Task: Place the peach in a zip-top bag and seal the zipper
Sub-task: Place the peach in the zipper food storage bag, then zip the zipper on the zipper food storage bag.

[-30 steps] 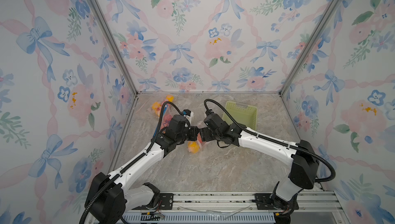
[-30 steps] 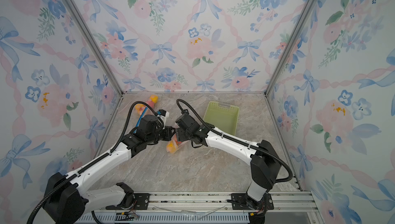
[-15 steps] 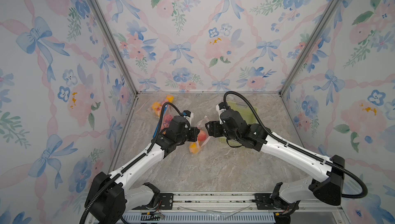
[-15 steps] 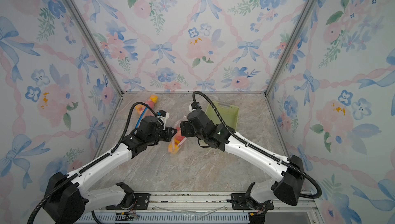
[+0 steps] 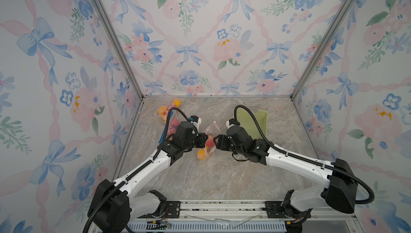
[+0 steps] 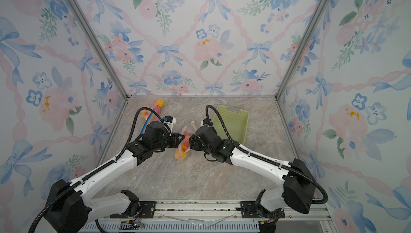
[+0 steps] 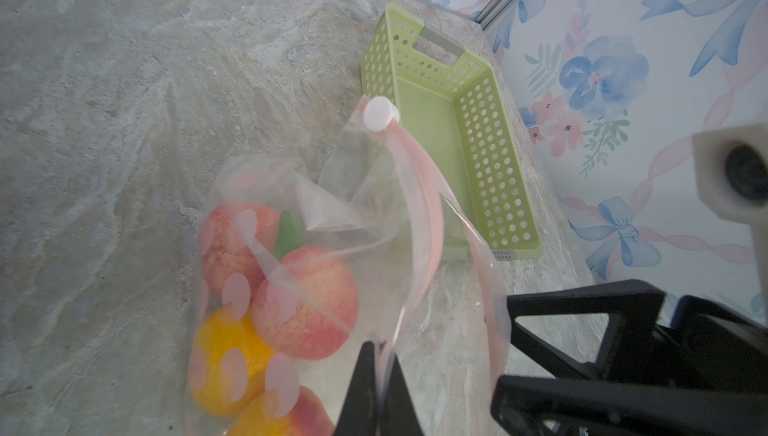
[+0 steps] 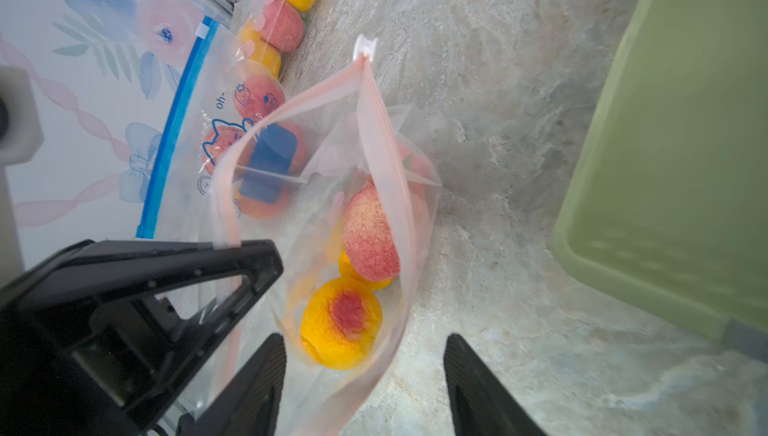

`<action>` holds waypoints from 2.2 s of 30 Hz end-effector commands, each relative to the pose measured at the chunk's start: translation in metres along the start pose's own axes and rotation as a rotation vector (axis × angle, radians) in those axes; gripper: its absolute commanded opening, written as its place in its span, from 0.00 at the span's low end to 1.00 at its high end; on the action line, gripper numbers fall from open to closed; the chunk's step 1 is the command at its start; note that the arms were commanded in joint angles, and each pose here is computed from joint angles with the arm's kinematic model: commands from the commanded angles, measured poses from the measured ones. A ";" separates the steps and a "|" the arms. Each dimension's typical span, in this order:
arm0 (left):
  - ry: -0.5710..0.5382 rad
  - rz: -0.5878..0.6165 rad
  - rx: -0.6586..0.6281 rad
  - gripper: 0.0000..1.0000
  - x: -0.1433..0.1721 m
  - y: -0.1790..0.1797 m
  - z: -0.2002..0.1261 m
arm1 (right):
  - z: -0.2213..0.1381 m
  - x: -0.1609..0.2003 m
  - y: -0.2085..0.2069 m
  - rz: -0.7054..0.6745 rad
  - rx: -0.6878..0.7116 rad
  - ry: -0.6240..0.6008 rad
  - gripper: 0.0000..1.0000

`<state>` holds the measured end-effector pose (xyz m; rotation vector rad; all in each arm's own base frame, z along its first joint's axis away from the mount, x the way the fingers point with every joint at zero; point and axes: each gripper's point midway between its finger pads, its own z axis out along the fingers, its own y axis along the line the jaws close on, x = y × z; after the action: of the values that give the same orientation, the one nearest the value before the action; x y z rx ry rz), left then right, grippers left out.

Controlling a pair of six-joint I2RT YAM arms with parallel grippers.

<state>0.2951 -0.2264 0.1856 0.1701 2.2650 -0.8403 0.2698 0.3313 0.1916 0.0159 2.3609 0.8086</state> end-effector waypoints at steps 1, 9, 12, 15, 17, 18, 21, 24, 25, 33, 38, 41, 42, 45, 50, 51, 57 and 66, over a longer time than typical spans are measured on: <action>-0.016 -0.011 0.052 0.03 0.000 -0.011 -0.005 | 0.009 0.004 0.020 0.037 -0.074 0.012 0.58; -0.021 -0.028 0.081 0.08 0.000 -0.015 -0.005 | 0.012 0.007 0.026 -0.028 -0.045 0.041 0.23; -0.032 -0.030 0.094 0.29 -0.004 -0.019 -0.009 | 0.008 0.005 0.022 -0.078 0.000 0.048 0.08; -0.059 -0.021 0.112 0.51 -0.011 -0.024 -0.019 | 0.002 0.007 0.014 -0.142 0.045 0.078 0.02; -0.090 -0.004 0.117 0.61 -0.019 -0.025 -0.031 | -0.003 0.008 0.010 -0.196 0.074 0.106 0.00; -0.105 0.002 0.116 0.64 -0.023 -0.025 -0.036 | -0.005 0.009 0.007 -0.223 0.088 0.121 0.00; -0.176 0.025 0.092 0.70 -0.035 -0.021 -0.058 | -0.015 0.011 0.001 -0.325 0.089 0.173 0.00; -0.260 0.032 0.042 0.74 -0.046 -0.009 -0.078 | -0.023 0.016 0.002 -0.406 0.025 0.234 0.00; -0.286 0.033 0.024 0.76 -0.049 -0.004 -0.084 | -0.027 0.017 0.002 -0.429 -0.002 0.252 0.00; -0.302 0.050 -0.025 0.79 -0.032 0.044 -0.079 | -0.054 0.016 -0.002 -0.536 -0.237 0.334 0.00; -0.388 0.181 0.123 0.78 -0.030 0.027 -0.078 | -0.072 0.017 -0.004 -0.663 -0.292 0.349 0.00; -0.459 0.236 0.211 0.78 -0.034 0.011 -0.085 | -0.082 0.016 -0.001 -0.729 -0.324 0.333 0.00; -0.469 0.252 0.219 0.78 -0.033 0.010 -0.085 | -0.086 0.014 0.001 -0.738 -0.340 0.325 0.00; -0.485 0.272 0.244 0.77 -0.024 0.009 -0.081 | -0.098 0.009 0.008 -0.746 -0.418 0.304 0.00; -0.574 0.400 0.346 0.78 -0.002 -0.015 -0.090 | -0.116 0.006 0.012 -0.766 -0.513 0.308 0.00; -0.608 0.439 0.365 0.78 0.001 -0.022 -0.096 | -0.118 0.006 0.012 -0.770 -0.528 0.313 0.00; -0.664 0.621 0.444 0.81 0.006 -0.050 -0.113 | -0.134 0.015 0.015 -0.836 -0.626 0.348 0.00; -0.463 0.780 0.609 0.81 0.024 -0.074 -0.089 | -0.142 0.017 0.018 -0.849 -0.701 0.358 0.00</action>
<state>0.2147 -0.2216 0.2478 0.8015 1.3759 -0.9526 0.1786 0.2718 0.2648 -1.3677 1.9938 1.1190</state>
